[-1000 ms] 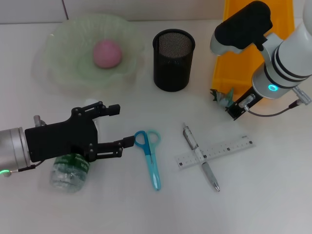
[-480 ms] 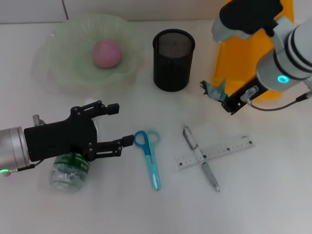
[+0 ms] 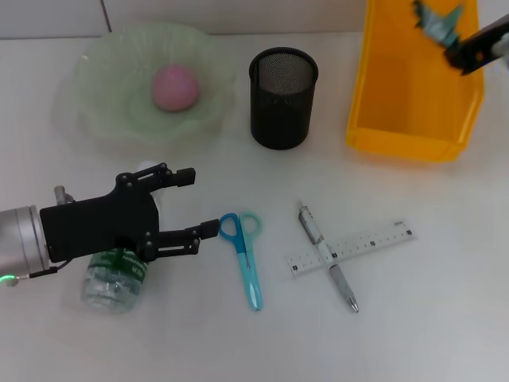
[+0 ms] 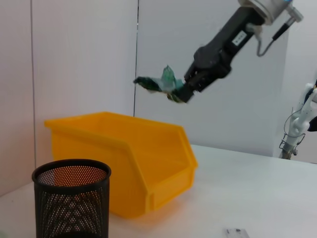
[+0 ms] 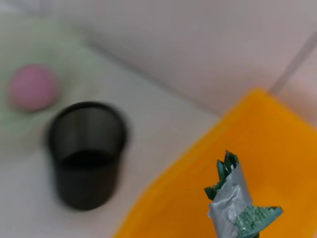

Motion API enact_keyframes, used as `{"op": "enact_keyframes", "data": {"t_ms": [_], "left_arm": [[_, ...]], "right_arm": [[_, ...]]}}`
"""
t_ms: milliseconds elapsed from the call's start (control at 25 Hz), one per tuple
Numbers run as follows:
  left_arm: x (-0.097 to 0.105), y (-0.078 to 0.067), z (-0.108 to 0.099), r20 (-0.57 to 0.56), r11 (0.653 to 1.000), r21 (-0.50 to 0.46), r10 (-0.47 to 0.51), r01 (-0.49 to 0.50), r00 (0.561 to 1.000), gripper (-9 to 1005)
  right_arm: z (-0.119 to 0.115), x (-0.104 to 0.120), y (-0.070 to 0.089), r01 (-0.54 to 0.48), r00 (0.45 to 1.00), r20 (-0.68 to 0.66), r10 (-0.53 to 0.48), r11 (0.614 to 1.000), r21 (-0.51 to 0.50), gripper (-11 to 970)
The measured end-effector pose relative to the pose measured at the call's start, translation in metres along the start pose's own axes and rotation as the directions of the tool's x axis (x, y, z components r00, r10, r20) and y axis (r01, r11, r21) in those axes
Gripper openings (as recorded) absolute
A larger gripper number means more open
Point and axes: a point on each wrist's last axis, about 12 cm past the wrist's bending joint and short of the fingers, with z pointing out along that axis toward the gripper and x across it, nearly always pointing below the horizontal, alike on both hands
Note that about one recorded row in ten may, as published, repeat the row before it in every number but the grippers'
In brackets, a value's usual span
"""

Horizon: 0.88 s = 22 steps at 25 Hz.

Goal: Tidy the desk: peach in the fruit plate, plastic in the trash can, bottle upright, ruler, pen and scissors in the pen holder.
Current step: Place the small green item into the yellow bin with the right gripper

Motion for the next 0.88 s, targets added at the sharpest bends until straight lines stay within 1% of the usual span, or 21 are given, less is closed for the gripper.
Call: {"op": "enact_keyframes", "data": {"t_ms": [120, 240, 320, 440, 880], "left_arm": [[0.0, 0.0, 0.0, 0.001, 1.0, 0.0, -0.001, 0.001, 1.0, 854], [0.0, 0.0, 0.0, 0.001, 1.0, -0.001, -0.001, 0.001, 1.0, 854], [0.0, 0.0, 0.0, 0.002, 1.0, -0.002, -0.002, 0.002, 1.0, 853], [0.0, 0.0, 0.0, 0.003, 1.0, -0.003, -0.002, 0.002, 1.0, 853], [-0.001, 0.0, 0.0, 0.006, 1.0, -0.002, -0.004, 0.004, 1.0, 852]], "right_arm": [[0.012, 0.003, -0.02, -0.057, 0.998, 0.007, 0.056, 0.998, 0.027, 102], [0.033, 0.008, -0.028, -0.085, 0.996, -0.002, 0.085, 0.996, 0.024, 104], [0.045, 0.008, -0.03, -0.098, 0.995, -0.012, 0.099, 0.995, 0.017, 106], [0.056, 0.006, -0.033, -0.12, 0.993, -0.006, 0.12, 0.993, 0.015, 108], [0.058, -0.003, -0.028, -0.099, 0.995, 0.03, 0.1, 0.995, -0.027, 320]]}}
